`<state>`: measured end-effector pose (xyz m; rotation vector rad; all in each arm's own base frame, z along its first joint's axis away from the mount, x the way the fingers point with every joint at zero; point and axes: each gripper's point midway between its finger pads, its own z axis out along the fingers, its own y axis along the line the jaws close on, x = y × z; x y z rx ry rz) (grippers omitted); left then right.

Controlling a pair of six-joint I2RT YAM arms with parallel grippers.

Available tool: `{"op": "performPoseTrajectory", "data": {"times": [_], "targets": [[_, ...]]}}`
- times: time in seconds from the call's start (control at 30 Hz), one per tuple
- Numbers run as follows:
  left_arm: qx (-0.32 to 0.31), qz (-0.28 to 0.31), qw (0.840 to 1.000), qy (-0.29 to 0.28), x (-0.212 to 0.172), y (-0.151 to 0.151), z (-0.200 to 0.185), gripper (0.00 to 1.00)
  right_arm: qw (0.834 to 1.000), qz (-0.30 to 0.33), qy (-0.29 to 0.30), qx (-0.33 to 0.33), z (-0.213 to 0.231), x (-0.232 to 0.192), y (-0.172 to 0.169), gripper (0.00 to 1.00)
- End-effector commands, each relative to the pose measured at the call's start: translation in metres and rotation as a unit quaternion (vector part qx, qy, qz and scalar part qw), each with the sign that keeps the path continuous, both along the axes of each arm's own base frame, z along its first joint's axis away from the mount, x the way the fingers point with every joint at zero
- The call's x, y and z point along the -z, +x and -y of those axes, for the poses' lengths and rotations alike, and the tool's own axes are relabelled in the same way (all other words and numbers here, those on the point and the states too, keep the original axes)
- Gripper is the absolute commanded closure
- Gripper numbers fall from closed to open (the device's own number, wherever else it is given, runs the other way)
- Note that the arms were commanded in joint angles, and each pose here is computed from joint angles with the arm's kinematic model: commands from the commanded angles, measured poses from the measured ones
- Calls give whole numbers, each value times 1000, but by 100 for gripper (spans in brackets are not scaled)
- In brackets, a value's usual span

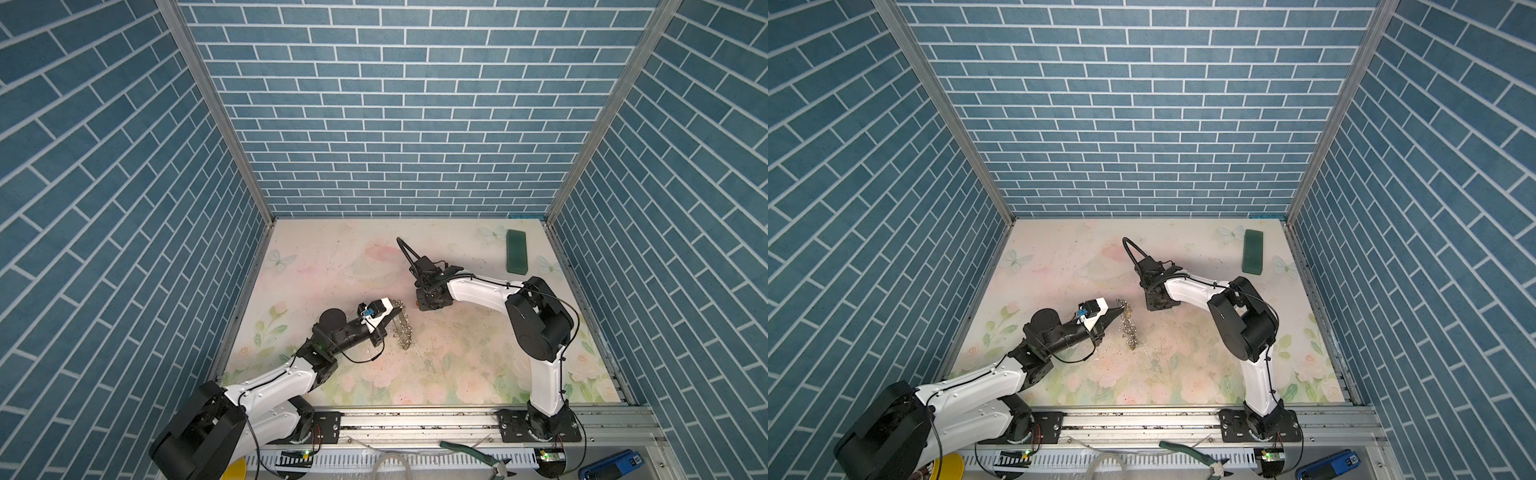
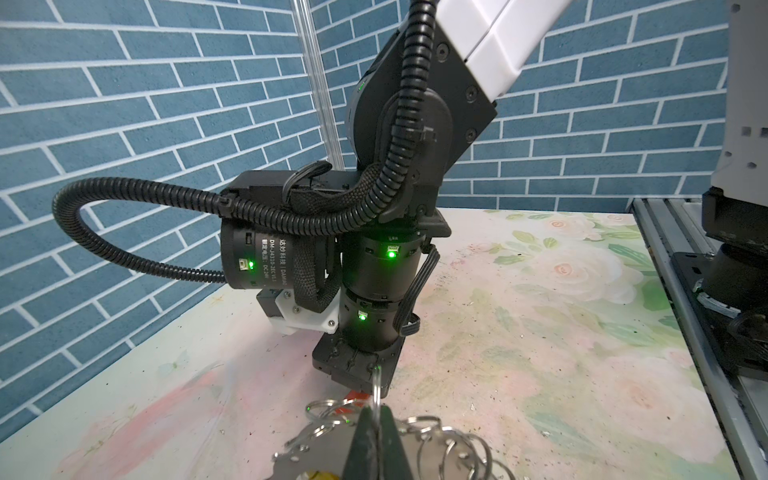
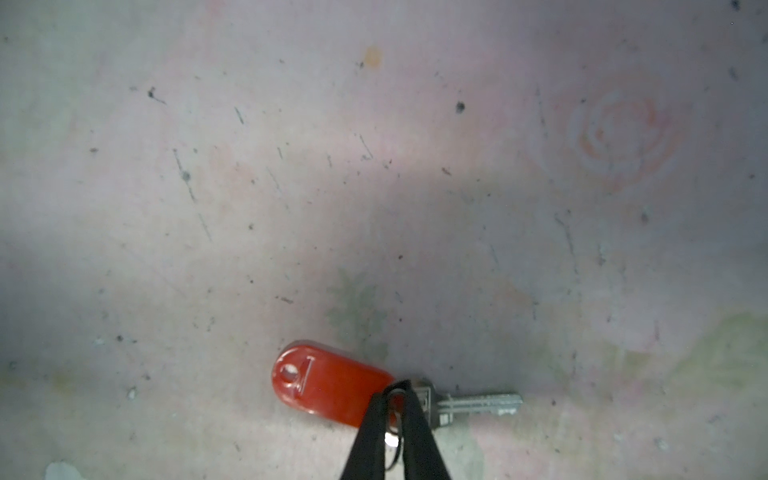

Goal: Put the keys on the keyring
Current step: 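Close the right gripper on the key's metal ring, then lift the red-tagged key and carry it toward the plate held by the left gripper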

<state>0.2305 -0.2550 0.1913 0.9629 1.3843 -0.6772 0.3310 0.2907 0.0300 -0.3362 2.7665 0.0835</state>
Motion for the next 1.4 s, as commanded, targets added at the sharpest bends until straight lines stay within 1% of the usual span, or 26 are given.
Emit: {"op": "performPoseTrajectory", "data": {"times": [0.0,0.33,0.43,0.7,1.03,1.37], "targets": [[8,19,1000,-13,-12,-1,3,100,1000,16,-3,-6,-6,-13,6,89],[7,17,1000,-11,-10,0,4,100,1000,14,-24,-10,-2,-10,5,90],[7,17,1000,-10,-10,0,3,100,999,9,-31,-9,0,-8,3,88],[6,17,1000,-9,-9,0,3,100,1000,-1,-16,-13,-5,-3,0,88],[6,17,1000,-6,-8,0,3,100,1000,-10,-24,-12,-3,0,-2,89],[0,17,1000,2,-6,3,3,100,1000,-1,-24,-14,0,-10,-3,94]]}}
